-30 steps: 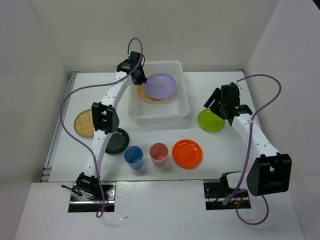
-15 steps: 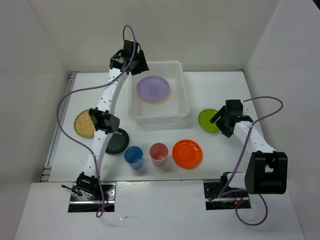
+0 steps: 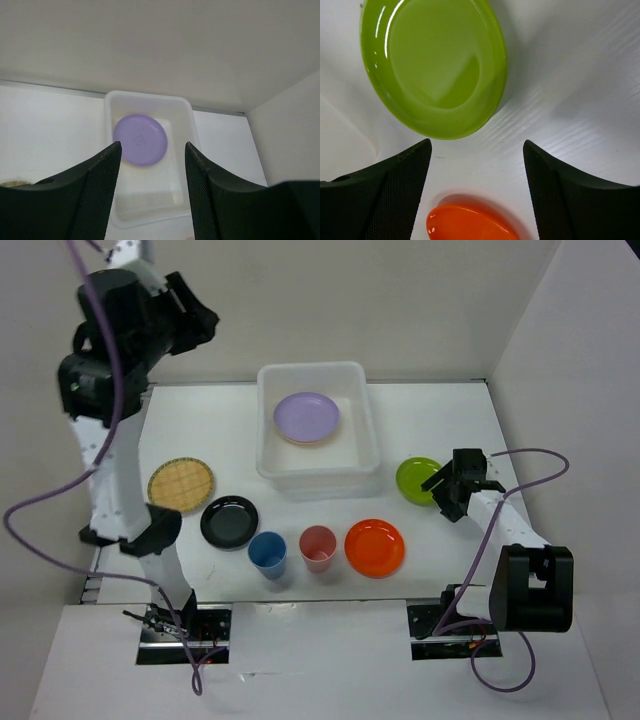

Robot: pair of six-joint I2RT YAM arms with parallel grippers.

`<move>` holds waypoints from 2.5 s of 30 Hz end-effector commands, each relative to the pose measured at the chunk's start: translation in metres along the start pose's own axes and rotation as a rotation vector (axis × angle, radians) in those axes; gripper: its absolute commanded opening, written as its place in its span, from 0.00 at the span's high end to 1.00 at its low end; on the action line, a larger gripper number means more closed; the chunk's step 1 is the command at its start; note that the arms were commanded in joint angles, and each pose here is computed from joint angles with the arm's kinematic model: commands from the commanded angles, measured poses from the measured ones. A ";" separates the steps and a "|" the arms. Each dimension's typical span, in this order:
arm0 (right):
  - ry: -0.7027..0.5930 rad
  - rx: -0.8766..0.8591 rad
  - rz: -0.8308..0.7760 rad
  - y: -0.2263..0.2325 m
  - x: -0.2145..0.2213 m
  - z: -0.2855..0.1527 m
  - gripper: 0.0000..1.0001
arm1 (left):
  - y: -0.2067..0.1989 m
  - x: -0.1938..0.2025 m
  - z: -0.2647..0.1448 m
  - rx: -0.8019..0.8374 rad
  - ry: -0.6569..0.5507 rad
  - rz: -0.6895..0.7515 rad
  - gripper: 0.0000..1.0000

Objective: Place the mixed dishes into the plastic bin

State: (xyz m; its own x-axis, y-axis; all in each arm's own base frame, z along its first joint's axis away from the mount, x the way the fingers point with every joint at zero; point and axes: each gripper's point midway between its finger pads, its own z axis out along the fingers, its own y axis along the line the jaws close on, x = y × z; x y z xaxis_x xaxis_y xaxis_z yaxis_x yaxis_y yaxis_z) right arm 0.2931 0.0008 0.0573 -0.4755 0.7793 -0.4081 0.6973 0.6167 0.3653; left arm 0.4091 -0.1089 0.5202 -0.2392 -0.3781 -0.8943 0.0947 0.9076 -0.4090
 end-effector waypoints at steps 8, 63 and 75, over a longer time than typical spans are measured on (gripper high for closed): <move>-0.073 -0.117 -0.004 0.028 -0.026 -0.004 0.21 | 0.051 -0.014 -0.161 -0.163 -0.242 -0.071 0.39; -0.080 -0.473 -0.229 0.102 -0.010 -0.081 0.17 | 0.294 0.328 -0.075 -0.599 -0.085 -1.013 0.42; -0.083 -0.473 -0.238 0.104 -0.012 -0.081 0.17 | 0.333 0.363 -0.069 -0.719 0.010 -0.997 0.39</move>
State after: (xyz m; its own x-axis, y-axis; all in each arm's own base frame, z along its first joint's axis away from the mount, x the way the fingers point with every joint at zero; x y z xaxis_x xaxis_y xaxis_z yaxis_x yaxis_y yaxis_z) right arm 0.3152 0.0604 0.1458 -0.5632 0.6292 -0.5357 0.3140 0.7626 0.5655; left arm 0.2812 0.0616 0.0687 0.1044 -0.9732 -0.2051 -0.7102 0.0714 -0.7003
